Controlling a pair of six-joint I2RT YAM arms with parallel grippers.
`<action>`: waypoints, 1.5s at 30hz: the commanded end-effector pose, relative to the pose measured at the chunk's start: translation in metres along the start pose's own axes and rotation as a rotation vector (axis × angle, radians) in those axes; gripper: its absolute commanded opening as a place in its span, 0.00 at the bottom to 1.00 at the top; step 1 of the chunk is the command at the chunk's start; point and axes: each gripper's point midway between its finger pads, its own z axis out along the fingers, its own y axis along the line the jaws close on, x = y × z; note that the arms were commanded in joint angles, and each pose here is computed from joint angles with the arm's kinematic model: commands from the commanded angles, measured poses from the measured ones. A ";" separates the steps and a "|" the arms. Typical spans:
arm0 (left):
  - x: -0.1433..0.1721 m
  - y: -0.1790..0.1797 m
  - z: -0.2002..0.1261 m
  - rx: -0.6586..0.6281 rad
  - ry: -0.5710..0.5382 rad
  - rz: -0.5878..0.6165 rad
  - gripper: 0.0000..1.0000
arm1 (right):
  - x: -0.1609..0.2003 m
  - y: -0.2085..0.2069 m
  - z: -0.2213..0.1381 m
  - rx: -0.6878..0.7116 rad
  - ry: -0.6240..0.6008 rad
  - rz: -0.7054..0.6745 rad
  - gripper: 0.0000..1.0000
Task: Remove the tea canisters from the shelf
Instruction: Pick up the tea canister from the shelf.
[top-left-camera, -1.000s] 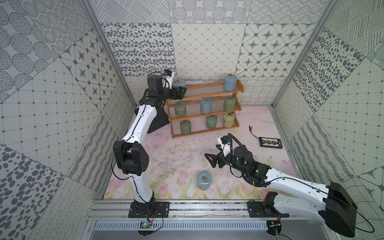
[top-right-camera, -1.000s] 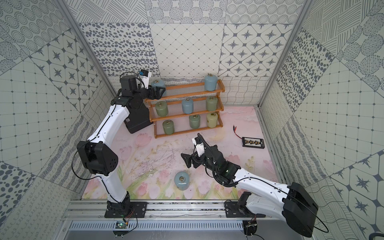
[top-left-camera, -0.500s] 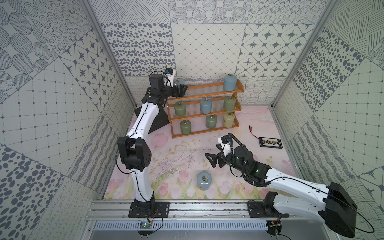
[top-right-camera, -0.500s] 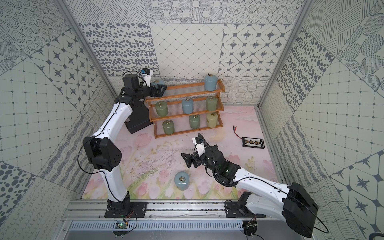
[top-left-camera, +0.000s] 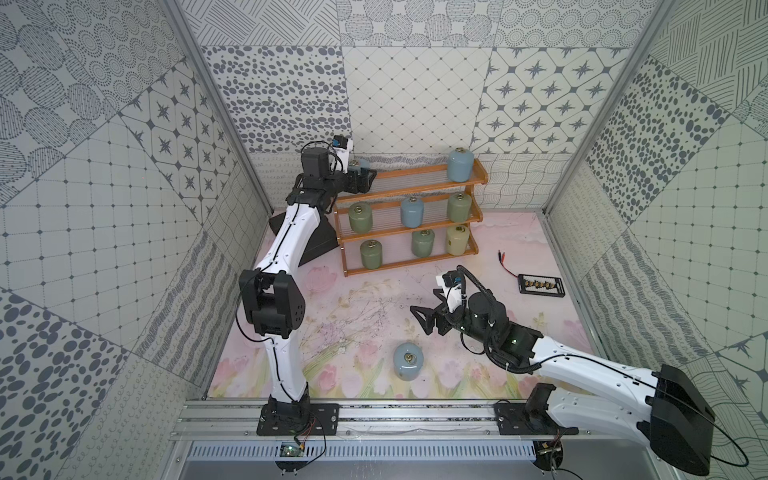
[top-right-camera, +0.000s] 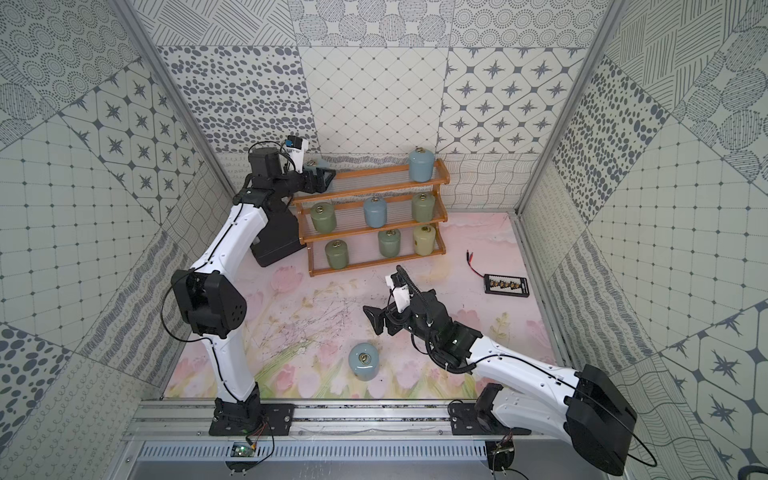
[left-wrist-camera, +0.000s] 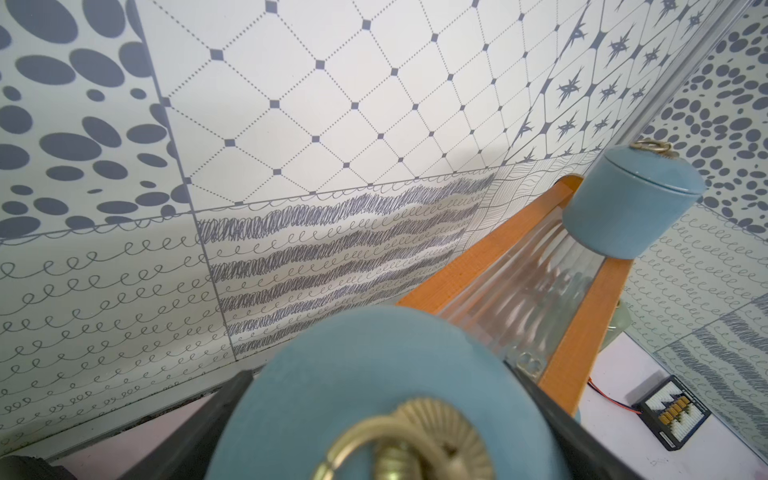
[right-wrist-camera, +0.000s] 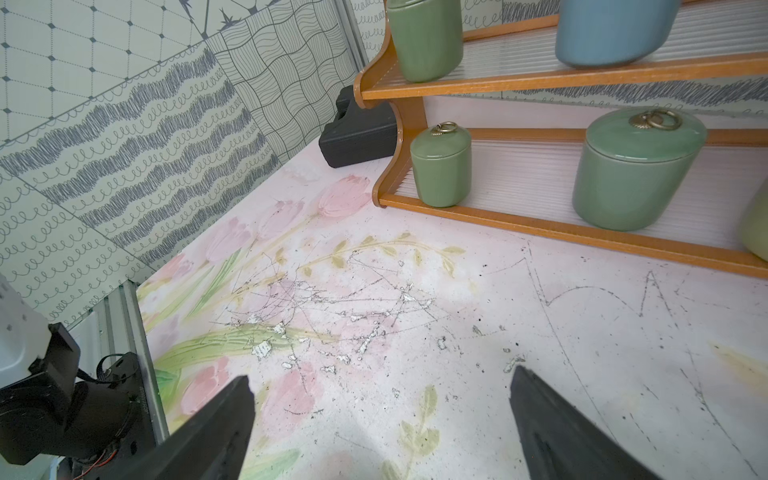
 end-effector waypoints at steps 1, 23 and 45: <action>-0.008 -0.007 -0.001 0.037 -0.023 0.044 0.90 | -0.009 0.001 -0.003 -0.005 -0.041 0.017 1.00; -0.042 -0.064 -0.029 0.195 -0.095 0.092 0.76 | 0.000 -0.008 -0.014 0.023 -0.055 0.033 1.00; 0.007 -0.129 -0.081 0.225 -0.041 0.136 0.70 | -0.003 -0.008 -0.022 0.024 -0.060 0.027 1.00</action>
